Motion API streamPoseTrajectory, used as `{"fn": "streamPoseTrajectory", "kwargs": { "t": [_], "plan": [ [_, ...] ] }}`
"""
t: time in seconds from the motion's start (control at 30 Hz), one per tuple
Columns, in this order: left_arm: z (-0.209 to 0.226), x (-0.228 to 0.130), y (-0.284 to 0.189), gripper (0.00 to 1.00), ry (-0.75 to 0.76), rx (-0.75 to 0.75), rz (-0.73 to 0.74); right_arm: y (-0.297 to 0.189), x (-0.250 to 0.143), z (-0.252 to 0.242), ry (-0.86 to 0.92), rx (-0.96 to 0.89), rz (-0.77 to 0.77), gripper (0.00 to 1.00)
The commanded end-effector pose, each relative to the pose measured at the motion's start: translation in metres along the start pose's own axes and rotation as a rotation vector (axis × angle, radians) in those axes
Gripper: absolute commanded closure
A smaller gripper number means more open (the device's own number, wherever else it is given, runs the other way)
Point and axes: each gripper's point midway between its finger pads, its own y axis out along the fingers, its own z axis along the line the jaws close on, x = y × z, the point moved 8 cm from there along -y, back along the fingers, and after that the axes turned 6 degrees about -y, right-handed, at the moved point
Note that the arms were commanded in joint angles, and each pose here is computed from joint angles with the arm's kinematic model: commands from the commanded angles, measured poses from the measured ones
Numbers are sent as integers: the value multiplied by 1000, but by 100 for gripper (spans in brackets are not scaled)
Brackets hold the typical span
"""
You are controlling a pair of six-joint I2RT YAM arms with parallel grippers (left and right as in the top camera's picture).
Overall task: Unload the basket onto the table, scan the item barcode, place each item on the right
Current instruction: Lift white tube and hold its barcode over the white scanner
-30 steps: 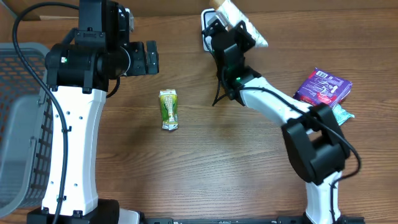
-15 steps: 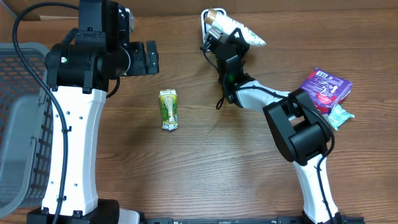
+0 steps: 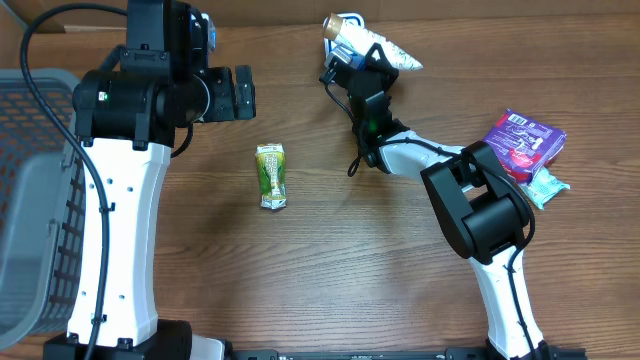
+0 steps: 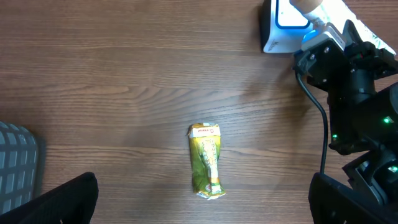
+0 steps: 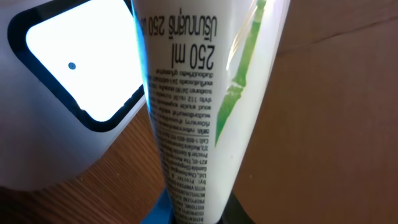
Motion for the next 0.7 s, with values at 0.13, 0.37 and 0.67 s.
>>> {"fn": "streamPoseTrajectory", "kwargs": {
  "t": [0.13,0.37,0.67],
  "plan": [
    [-1,2,-2,0,10,1,-12,-1,13,-33,75,-97,-13,96],
    [-1,2,-2,0,10,1,-12,-24,27,-63,216,-289,58,96],
    [-1,2,-2,0,10,1,-12,-65,53,-117,233,-235,49,96]
  ]
}}
